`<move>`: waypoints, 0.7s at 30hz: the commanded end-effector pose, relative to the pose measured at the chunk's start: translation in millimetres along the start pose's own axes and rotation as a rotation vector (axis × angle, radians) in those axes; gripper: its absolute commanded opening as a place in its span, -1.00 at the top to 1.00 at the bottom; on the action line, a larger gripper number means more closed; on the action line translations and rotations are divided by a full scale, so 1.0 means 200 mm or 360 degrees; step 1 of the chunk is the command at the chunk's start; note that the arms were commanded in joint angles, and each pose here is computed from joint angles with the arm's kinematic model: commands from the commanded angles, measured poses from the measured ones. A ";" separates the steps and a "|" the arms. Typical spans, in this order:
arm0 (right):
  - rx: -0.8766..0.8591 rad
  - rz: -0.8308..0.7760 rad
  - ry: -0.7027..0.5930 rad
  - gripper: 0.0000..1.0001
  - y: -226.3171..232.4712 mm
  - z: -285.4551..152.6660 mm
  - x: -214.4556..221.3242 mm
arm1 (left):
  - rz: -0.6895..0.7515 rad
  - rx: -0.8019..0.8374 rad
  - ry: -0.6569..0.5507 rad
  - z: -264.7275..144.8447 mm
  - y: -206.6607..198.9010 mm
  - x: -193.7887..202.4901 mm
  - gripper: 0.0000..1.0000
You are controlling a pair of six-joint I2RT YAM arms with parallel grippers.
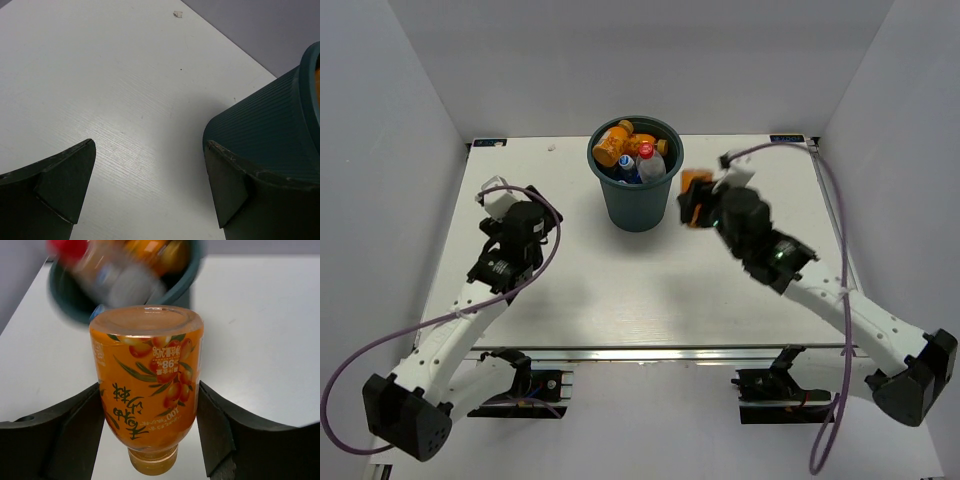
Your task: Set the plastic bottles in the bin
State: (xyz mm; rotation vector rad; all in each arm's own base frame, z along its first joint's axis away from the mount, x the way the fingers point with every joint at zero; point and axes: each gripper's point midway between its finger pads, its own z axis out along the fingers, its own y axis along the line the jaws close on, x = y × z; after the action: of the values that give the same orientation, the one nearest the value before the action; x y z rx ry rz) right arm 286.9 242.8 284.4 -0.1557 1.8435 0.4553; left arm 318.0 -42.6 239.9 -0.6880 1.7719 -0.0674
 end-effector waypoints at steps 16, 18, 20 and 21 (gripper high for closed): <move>-0.0002 -0.0586 0.0005 0.13 -0.13 0.80 -0.77 | 0.0047 -0.0161 0.0028 0.26 0.09 0.03 -0.96; -0.0050 -0.0592 0.0083 0.11 -0.12 0.91 -0.67 | 0.0048 -0.0167 0.0029 0.27 0.11 0.03 -0.96; -0.0118 -0.0604 0.0131 0.06 -0.09 0.97 -0.62 | 0.0048 -0.0166 0.0034 0.28 0.12 0.04 -0.96; -0.0160 -0.0602 0.0149 0.05 -0.08 0.98 -0.59 | 0.0053 -0.0168 0.0039 0.29 0.13 0.04 -0.96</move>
State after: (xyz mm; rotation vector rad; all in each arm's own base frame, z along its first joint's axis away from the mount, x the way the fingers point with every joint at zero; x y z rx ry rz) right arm 512.2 280.4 324.2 -0.5073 1.8680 0.2019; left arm 354.5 -8.2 199.2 -0.7512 1.8322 0.0689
